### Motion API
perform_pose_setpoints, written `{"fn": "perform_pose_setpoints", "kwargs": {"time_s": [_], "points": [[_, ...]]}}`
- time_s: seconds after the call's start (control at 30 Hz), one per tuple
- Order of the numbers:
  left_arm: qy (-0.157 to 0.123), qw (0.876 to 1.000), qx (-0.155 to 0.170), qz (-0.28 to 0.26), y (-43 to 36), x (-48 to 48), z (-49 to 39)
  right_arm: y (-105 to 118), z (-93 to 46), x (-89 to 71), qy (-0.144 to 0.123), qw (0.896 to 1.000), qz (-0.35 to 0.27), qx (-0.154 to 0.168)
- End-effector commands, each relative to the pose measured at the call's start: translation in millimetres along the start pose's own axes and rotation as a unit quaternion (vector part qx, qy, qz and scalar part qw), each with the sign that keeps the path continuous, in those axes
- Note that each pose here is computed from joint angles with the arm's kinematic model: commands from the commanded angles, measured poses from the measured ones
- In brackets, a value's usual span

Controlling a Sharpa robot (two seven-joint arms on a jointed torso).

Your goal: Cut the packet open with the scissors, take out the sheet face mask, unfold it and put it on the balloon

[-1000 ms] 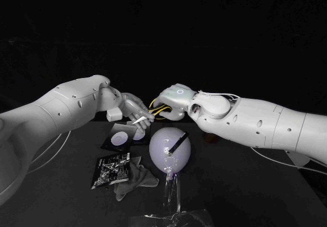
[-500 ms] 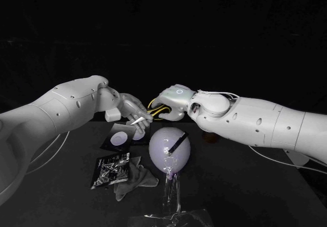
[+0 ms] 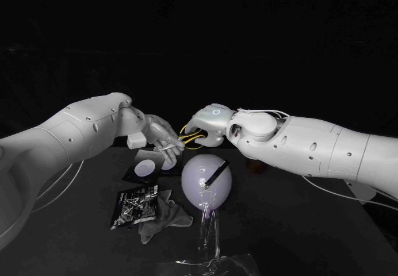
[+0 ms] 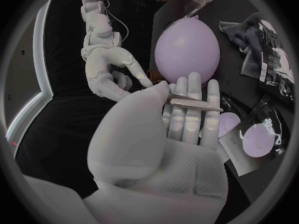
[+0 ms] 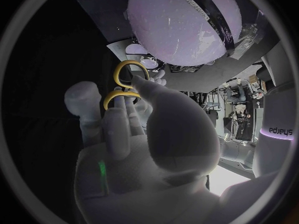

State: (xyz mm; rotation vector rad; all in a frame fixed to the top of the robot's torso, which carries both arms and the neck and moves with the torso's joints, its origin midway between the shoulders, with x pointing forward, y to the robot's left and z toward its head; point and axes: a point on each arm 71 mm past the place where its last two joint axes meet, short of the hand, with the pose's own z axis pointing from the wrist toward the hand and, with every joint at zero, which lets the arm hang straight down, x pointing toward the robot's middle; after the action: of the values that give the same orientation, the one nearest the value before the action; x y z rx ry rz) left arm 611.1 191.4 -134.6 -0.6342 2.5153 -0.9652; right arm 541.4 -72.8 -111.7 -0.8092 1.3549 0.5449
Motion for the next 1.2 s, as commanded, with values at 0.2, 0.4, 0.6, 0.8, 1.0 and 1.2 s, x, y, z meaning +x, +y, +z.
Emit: {"fn": "perform_pose_setpoints", "kwargs": {"time_s": [0.2,0.4,0.6,0.8,1.0,1.2], "points": [[-0.009,1.000,-0.002,-0.005,0.8,-4.2,-3.0,6,-3.5,-5.7,-0.049,0.998,0.001,-0.039],[-0.008,1.000,-0.002,-0.007,1.8,-4.5,-3.1,5,-4.8,-5.3,-0.047,0.998,0.007,-0.037],[-0.008,1.000,-0.003,-0.007,2.2,-4.6,-3.1,5,-4.9,-3.4,-0.035,0.999,0.010,-0.037],[-0.009,1.000,-0.003,-0.008,3.3,-5.1,-3.5,2,-7.4,-6.2,-0.058,0.997,0.022,-0.040],[-0.009,1.000,-0.003,-0.009,4.3,-5.7,-3.9,-2,-9.4,-8.0,-0.074,0.995,0.052,-0.030],[-0.010,1.000,-0.003,-0.010,5.0,-5.8,-4.2,-7,-14.2,-13.7,-0.118,0.990,0.080,-0.025]]}}
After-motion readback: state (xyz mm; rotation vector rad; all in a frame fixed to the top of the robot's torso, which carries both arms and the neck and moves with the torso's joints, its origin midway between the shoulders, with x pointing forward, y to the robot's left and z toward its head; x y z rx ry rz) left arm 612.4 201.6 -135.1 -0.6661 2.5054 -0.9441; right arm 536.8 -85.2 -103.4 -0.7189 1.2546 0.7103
